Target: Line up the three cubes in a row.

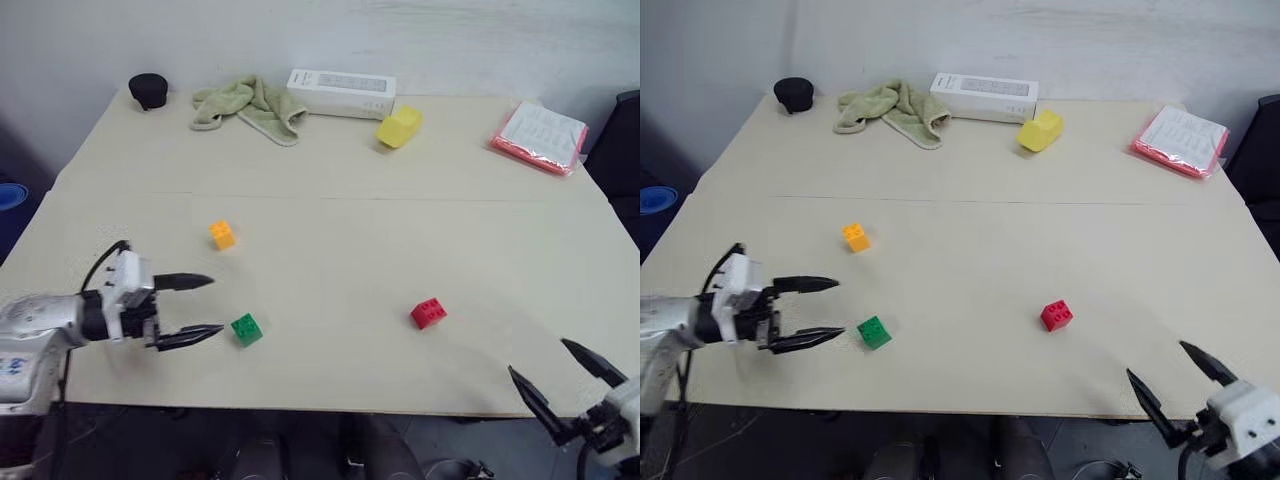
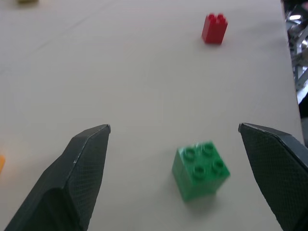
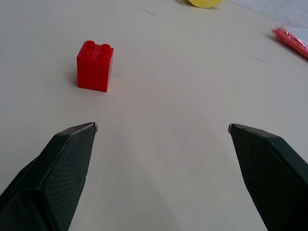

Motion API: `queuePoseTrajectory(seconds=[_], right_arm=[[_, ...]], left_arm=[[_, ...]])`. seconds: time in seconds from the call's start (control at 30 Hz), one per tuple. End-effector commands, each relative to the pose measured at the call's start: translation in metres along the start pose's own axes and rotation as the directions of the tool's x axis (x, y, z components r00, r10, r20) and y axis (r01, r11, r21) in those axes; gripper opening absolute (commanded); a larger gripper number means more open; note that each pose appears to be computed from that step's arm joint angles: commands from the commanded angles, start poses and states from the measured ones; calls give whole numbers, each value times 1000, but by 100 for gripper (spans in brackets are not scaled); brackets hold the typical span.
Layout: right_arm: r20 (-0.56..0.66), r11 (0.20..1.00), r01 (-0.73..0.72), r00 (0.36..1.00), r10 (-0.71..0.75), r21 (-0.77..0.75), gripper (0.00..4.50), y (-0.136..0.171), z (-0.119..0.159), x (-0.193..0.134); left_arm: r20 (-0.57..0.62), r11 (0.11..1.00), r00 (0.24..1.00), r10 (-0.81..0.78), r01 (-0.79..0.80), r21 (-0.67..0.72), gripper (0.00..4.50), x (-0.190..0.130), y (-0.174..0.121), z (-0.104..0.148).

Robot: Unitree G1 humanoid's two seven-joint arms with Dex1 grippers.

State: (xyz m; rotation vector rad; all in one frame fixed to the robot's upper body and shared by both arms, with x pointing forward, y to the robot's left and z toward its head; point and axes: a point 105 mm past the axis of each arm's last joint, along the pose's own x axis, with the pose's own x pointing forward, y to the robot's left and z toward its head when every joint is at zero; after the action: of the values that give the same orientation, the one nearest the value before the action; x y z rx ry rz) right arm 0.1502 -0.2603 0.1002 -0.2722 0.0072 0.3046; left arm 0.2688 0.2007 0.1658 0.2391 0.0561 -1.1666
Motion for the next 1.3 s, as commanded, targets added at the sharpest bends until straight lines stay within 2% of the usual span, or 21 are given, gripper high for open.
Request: queuePoseTrajectory(seconds=[0.03, 0.13, 0.3, 0.47, 0.67, 0.77, 0.87, 0.93, 1.0, 1.03, 1.1, 1.2, 1.23, 1.3], right_arm=[[78, 1000, -19, 997, 18, 11, 450, 12, 19, 20], [115, 994, -85, 990, 77, 72, 450, 27, 34, 43], [84, 980, -106, 992, 93, 171, 450, 46, 49, 99], [-20, 983, -19, 1000, 23, 183, 450, 50, 35, 130], [-132, 986, 33, 991, -11, 163, 450, 51, 11, 132], [-145, 981, 50, 989, -23, 185, 390, 50, 6, 128], [-124, 980, 1, 992, 24, 198, 281, 56, 6, 127], [-105, 980, -49, 992, 70, 194, 210, 59, 8, 126], [-57, 975, -158, 984, 169, 159, 151, 61, 16, 125], [-40, 969, -211, 975, 217, 125, 148, 61, 18, 125], [-15, 947, -314, 949, 316, 65, 148, 60, 23, 125], [-3, 752, -649, 757, 653, -119, 148, 69, 34, 123], [-28, 683, -713, 694, 719, -157, 148, 69, 34, 124], [-57, 612, -767, 632, 773, -196, 148, 65, 31, 131]], left_arm=[[29, 999, 999, -33, 32, 23, 449, 9, -1, 10], [15, 998, 998, -59, 58, 37, 449, 14, -1, 7], [8, 996, 997, -75, 75, 49, 449, 17, 0, 2], [1, 994, 996, -94, 94, 64, 449, 19, -3, 2], [-11, 994, 996, -88, 89, 71, 449, 17, -6, 1], [-20, 994, 997, -80, 82, 71, 450, 13, -6, 0], [-23, 995, 997, -73, 75, 70, 450, 12, -6, -1], [-23, 995, 997, -72, 74, 70, 450, 12, -6, -2], [-23, 995, 997, -72, 73, 67, 450, 13, -7, -2], [-24, 995, 997, -72, 73, 65, 450, 13, -7, -3], [-24, 995, 997, -71, 73, 62, 450, 14, -7, -4], [-29, 995, 996, -81, 82, 48, 450, 15, -8, -8], [-31, 995, 996, -84, 85, 46, 450, 16, -8, -9], [-32, 995, 996, -85, 87, 45, 450, 16, -8, -10]])
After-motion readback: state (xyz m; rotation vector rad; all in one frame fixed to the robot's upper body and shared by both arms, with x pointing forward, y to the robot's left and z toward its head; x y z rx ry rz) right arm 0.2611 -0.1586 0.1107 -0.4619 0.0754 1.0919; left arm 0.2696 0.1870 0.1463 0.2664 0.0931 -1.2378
